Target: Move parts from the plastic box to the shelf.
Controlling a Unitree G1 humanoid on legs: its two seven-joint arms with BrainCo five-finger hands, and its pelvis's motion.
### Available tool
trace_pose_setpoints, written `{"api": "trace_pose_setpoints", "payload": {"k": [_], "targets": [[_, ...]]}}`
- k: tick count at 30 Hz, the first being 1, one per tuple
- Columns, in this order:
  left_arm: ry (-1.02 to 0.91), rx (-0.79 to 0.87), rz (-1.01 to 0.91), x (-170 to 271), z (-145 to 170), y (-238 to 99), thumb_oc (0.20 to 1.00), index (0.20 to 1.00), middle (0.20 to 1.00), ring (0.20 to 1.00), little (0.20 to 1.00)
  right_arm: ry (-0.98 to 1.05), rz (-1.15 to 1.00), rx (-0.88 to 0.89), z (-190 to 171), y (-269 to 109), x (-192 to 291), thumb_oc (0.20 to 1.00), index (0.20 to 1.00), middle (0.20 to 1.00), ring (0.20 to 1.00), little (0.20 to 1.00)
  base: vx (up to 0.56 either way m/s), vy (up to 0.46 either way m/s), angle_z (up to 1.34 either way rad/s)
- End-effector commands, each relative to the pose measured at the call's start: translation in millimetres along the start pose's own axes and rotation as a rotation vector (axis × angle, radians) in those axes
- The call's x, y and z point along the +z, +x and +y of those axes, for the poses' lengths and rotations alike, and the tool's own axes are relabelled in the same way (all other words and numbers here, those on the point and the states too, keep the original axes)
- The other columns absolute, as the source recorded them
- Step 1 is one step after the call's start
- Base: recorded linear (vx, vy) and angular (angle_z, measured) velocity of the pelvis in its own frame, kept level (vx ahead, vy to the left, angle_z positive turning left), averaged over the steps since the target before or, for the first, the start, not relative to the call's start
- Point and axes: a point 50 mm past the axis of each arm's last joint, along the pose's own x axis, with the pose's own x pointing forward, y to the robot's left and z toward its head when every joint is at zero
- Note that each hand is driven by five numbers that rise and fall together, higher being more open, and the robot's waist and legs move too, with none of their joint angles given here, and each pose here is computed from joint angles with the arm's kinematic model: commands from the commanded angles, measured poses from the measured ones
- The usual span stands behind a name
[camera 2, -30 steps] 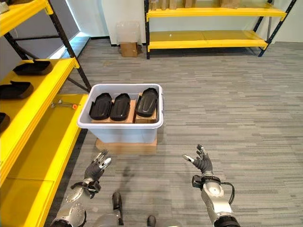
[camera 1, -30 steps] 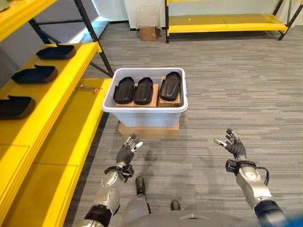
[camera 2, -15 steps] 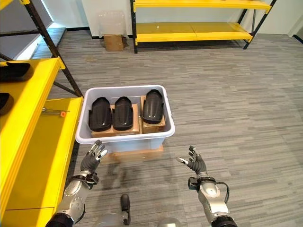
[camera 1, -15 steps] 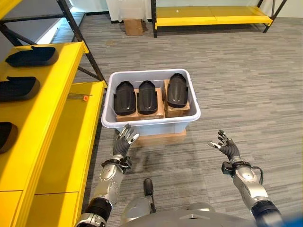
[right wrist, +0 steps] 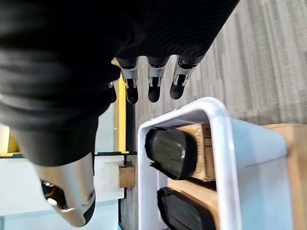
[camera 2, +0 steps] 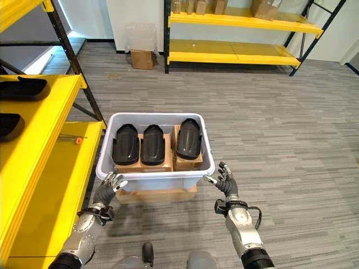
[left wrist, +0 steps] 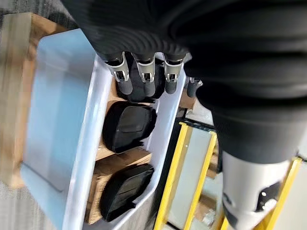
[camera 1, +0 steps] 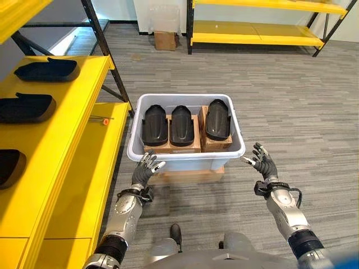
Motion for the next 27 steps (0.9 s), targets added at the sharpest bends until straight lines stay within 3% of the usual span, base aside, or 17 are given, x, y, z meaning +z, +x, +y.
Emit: {"api": "trace_pose_setpoints", "payload": {"k": [1,14,21,27], "targets": [[-0.041,-0.073,-0.077,16,-10,1,1.0,1.0,1.0,1.0,1.0,0.018,-0.089,-0.017,-7,5,20,1.0,1.0,1.0,1.0,1.0,0.13,-0.086,0.09],[-0.032,-0.097,-0.091,6,-20,-11,1.0,1.0,1.0,1.0,1.0,0.041,0.039,-0.069,-12,-5,-4,1.0,1.0,1.0,1.0,1.0,0.16,-0.169,0.24],[-0.051,-0.105,-0.098,4,-22,-14,1.0,1.0,1.0,1.0,1.0,0.015,0.009,-0.05,-5,-4,0,1.0,1.0,1.0,1.0,1.0,0.09,-0.1,-0.05],[-0.042,-0.165,-0.213,25,-28,-11,1.0,1.0,1.0,1.0,1.0,0.067,-0.058,-0.067,-9,-6,13,1.0,1.0,1.0,1.0,1.0,0.08,-0.079,-0.05]]}}
